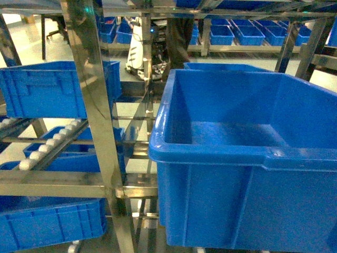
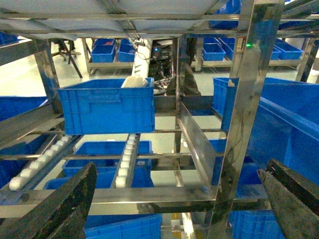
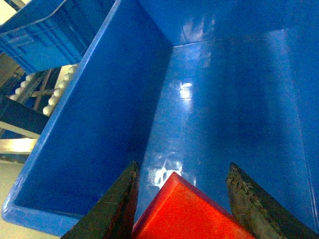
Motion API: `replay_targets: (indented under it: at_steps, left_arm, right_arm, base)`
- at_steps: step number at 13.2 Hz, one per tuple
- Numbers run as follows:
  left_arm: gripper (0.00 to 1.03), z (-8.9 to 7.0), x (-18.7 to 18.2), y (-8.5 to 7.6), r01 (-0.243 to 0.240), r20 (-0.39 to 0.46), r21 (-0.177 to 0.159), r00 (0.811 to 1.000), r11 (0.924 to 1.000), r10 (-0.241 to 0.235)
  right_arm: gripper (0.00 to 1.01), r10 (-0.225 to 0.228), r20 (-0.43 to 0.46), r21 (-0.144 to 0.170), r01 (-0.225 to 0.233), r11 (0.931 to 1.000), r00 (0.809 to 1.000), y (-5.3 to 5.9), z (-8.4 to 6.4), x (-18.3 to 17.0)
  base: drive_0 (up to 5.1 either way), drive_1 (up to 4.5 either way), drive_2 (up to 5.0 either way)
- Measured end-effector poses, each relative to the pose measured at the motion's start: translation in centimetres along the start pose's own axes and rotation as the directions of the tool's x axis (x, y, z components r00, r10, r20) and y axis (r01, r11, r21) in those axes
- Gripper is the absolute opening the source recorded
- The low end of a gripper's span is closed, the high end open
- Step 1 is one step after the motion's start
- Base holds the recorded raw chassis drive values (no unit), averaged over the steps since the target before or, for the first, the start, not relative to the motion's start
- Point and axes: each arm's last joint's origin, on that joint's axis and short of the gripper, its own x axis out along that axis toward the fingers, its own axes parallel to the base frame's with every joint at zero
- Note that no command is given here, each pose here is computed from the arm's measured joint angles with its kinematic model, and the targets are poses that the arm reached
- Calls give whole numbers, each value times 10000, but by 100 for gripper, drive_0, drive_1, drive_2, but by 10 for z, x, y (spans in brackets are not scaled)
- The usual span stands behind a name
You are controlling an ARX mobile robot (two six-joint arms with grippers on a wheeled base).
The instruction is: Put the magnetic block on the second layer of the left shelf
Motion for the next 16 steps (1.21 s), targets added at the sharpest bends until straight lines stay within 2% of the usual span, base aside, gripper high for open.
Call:
replay_targets:
  at_steps: [1,2,4,6,7,8,9,10,11,12,13,14,15,16]
  left_arm:
    - [98,0,0,0,0,0,0,10000,10000,0]
    - [98,0,0,0,0,4,0,10000,10000,0]
    - [98,0,0,0,0,4,0,10000,10000,0]
    - [98,0,0,0,0,4,0,10000,10000,0]
    - [98,0,0,0,0,4,0,10000,10000,0]
    - [98,0,0,0,0,0,0,10000,10000,0]
    - [98,0,0,0,0,4,0,10000,10000,0]
    - [98,0,0,0,0,4,0,10000,10000,0]
    - [98,0,0,0,0,4,4,10000,10000,0]
    - [98,0,0,0,-4,4,0,10000,10000,4]
    - [98,0,0,0,0,8,0,10000,10000,0]
    - [98,0,0,0,0,4,0,10000,10000,0]
    - [98,0,0,0,-4,8,0,10000,10000,4]
    - [98,0,0,0,-27,8,0,10000,10000,27]
  right_arm:
    - [46,57,-59,140,-56,9999,10000,-1,3,12]
    - [46,69,-7,66,-69,10000,10000,1,4,24]
    - [46,-301,-95,-31,301,9995,9995,1,5,54]
    - [46,-524,-128,-763,513,9958,9985,3,15,80]
    - [52,-500,-26,-1058,494,9932,9987,3,16,86]
    - [69,-520,353,-1433,566,9881,9980,1,14,78]
    - [83,-516,654,-1623,617,9848,9965,-5,6,46]
    - [96,-730,1213,-1674,929,9815,9899,-11,-3,9]
    - [97,-1026,1596,-1115,1212,9863,9818,-23,-21,-49]
    - [98,-1394,2141,-507,1535,9868,9668,-31,-32,-100]
    - [98,-1686,2718,-367,1853,9820,9475,-31,-36,-128]
    - [98,-1697,2516,-131,1786,9838,9528,-30,-44,-138]
    - [98,-1607,2217,-81,1666,9860,9618,-34,-46,-129]
    - [85,-1792,4199,-1227,2513,9601,8897,-37,-59,-118]
  base:
    - [0,0,0]
    - [0,0,0]
    - [0,0,0]
    - [0,0,0]
    - [0,0,0]
    - [0,0,0]
    - [0,0,0]
    - [0,0,0]
    - [0,0,0]
    - [0,0,0]
    - [0,0,0]
    - [0,0,0]
    - [0,0,0]
    - [0,0,0]
